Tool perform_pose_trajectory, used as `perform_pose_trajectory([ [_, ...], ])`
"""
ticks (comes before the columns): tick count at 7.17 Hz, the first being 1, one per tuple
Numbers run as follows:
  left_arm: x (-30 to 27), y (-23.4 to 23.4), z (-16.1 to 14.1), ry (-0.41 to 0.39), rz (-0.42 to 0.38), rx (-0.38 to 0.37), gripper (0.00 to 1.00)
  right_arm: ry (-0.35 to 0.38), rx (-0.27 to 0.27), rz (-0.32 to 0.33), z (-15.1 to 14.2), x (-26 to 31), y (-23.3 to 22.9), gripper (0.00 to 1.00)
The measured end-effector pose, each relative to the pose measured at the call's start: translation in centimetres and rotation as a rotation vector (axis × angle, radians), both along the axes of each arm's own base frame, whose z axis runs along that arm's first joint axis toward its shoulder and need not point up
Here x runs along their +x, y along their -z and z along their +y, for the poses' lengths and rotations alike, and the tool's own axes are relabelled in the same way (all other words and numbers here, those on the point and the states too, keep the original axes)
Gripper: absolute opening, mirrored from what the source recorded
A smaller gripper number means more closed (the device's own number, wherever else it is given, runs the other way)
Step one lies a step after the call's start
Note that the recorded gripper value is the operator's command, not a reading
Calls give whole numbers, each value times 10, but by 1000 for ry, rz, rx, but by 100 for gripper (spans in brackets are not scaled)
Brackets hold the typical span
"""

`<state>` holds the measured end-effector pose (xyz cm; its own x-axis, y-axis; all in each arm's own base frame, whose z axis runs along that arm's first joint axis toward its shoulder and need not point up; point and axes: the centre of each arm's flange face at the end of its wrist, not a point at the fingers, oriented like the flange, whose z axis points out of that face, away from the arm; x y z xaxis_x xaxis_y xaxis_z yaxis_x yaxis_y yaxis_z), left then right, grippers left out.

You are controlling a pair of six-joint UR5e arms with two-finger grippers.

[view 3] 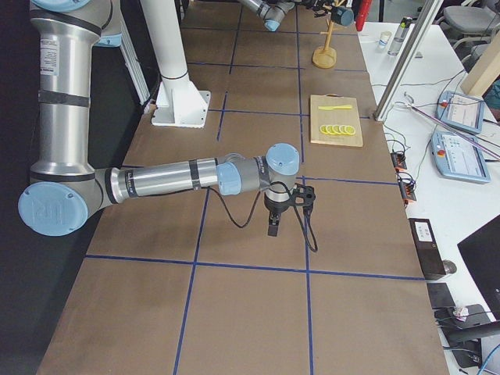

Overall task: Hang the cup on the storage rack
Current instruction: 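Hook the mug handle onto a mug tree peg with the left gripper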

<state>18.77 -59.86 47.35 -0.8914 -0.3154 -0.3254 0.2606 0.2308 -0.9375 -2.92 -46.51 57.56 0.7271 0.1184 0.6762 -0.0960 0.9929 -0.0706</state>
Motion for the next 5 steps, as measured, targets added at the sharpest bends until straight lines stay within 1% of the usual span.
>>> perform_pose_trajectory([
  [5, -1, -24, 4, -27, 3, 4, 4, 0, 0, 0, 0, 0, 0, 100],
])
